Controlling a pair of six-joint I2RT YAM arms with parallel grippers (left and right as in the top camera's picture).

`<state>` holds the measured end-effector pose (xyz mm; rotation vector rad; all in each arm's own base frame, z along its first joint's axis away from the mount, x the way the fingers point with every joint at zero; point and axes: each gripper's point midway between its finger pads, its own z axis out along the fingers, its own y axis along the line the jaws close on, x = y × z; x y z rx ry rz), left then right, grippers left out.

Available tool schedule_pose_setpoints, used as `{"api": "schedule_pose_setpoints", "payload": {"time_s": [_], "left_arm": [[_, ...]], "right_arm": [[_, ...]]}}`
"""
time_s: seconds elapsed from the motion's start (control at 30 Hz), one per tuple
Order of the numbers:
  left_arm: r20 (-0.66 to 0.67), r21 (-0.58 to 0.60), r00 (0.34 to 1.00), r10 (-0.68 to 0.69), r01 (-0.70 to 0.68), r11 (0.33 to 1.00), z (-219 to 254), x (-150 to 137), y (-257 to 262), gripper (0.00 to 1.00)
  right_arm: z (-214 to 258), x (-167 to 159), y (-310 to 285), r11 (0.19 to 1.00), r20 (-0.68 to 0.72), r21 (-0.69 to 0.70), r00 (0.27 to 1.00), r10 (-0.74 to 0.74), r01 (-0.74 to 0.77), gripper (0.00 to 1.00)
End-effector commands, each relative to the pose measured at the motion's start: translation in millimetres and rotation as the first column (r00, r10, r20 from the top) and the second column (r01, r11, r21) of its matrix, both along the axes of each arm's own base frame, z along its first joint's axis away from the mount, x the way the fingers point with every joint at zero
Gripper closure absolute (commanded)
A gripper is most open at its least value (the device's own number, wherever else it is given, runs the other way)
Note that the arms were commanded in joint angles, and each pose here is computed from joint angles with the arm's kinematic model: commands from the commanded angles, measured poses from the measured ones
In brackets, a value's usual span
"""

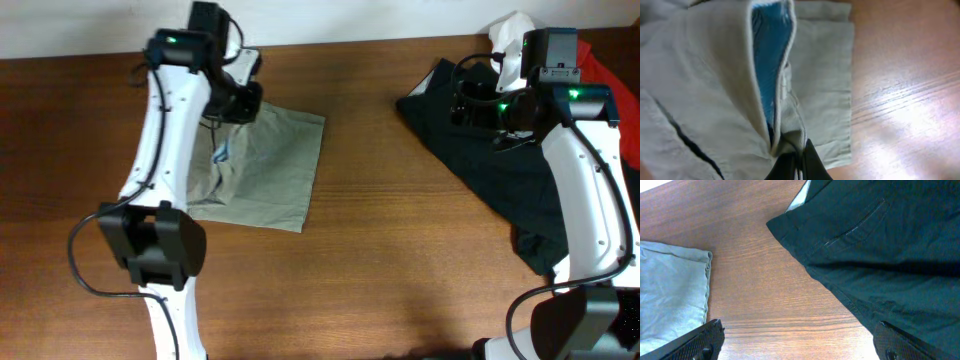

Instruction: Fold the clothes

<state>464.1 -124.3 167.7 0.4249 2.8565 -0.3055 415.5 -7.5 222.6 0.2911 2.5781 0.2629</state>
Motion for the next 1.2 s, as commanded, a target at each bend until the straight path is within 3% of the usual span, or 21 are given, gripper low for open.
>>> {"api": "schedule_pose_setpoints", "payload": {"time_s": [0.0, 0.17, 0.43, 0.53, 0.57, 0.6, 0.63, 0.67, 0.77, 0.8, 0.87, 0.9, 0.93, 1.0, 1.1, 1.17], "left_arm": [[-0.032, 0.002, 0.997, -0.068, 0.068, 0.998, -30.6, -6.4, -23.3, 1.0], [-0.102, -0.036, 0.983, -0.152, 0.149, 0.988, -77.4, -30.7, -61.5, 1.0], [-0.177, -0.117, 0.965, -0.194, 0.175, 0.978, -108.4, -44.9, -83.3, 0.96], [-0.199, -0.129, 0.96, -0.196, 0.173, 0.977, -107.9, -50.1, -84.0, 0.88], [-0.211, -0.126, 0.958, -0.195, 0.172, 0.977, -108.1, -53.1, -82.9, 0.82], [-0.22, -0.125, 0.956, -0.195, 0.17, 0.977, -108.2, -55.1, -82.2, 0.59], [-0.225, -0.124, 0.955, -0.194, 0.17, 0.978, -108.3, -56.3, -81.8, 0.46], [-0.227, -0.124, 0.954, -0.194, 0.17, 0.978, -108.3, -56.7, -81.7, 0.41], [-0.232, -0.122, 0.954, -0.188, 0.163, 0.979, -93.6, -56.0, -78.9, 0.41], [-0.245, -0.114, 0.953, -0.176, 0.152, 0.982, -87.5, -56.9, -73.0, 0.42], [-0.299, -0.039, 0.945, -0.134, 0.129, 0.991, -90.1, -64.8, -50.0, 0.54], [-0.326, 0.017, 0.938, -0.118, 0.131, 0.991, -92.0, -70.7, -39.0, 0.6], [-0.34, 0.021, 0.933, -0.118, 0.133, 0.991, -92.4, -74.5, -38.3, 0.75], [-0.38, 0.032, 0.919, -0.106, 0.128, 0.991, -102.8, -85.9, -40.7, 0.87], [-0.448, 0.041, 0.889, -0.097, 0.129, 0.991, -141.5, -108.8, -36.7, 0.94], [-0.498, -0.024, 0.859, -0.115, 0.119, 0.993, -153.3, -126.7, -46.8, 0.99]], "right_arm": [[5.1, 0.3, 1.4, 1.0, 0.015, -0.006, 1.0, 0.003, -0.003, 0.01], [5.1, 0.3, 1.4, 1.0, 0.015, -0.006, 1.0, 0.003, -0.003, 0.01], [5.1, 0.3, 1.4, 1.0, 0.015, -0.006, 1.0, 0.003, -0.003, 0.01], [5.1, 0.3, 1.4, 1.0, 0.015, -0.006, 1.0, 0.003, -0.003, 0.01], [5.1, 0.3, 1.4, 1.0, 0.015, -0.006, 1.0, 0.003, -0.003, 0.01], [5.1, 0.3, 1.4, 1.0, 0.015, -0.006, 1.0, 0.003, -0.003, 0.01], [5.1, 0.3, 1.4, 1.0, 0.015, -0.006, 1.0, 0.003, -0.003, 0.01], [5.1, 0.3, 1.4, 1.0, 0.015, -0.006, 1.0, 0.003, -0.003, 0.01], [5.1, 0.3, 1.4, 1.0, 0.015, -0.006, 1.0, 0.003, -0.003, 0.01], [5.1, 0.3, 1.4, 1.0, 0.015, -0.006, 1.0, 0.003, -0.003, 0.01], [5.1, 0.3, 1.4, 1.0, 0.015, -0.006, 1.0, 0.003, -0.003, 0.01], [5.1, 0.3, 1.4, 1.0, 0.015, -0.006, 1.0, 0.003, -0.003, 0.01], [5.1, 0.3, 1.4, 1.0, 0.015, -0.006, 1.0, 0.003, -0.003, 0.01], [5.1, 0.3, 1.4, 1.0, 0.015, -0.006, 1.0, 0.003, -0.003, 0.01], [5.1, 0.3, 1.4, 1.0, 0.015, -0.006, 1.0, 0.003, -0.003, 0.01], [5.1, 0.3, 1.4, 1.0, 0.015, -0.006, 1.0, 0.003, -0.003, 0.01]]}}
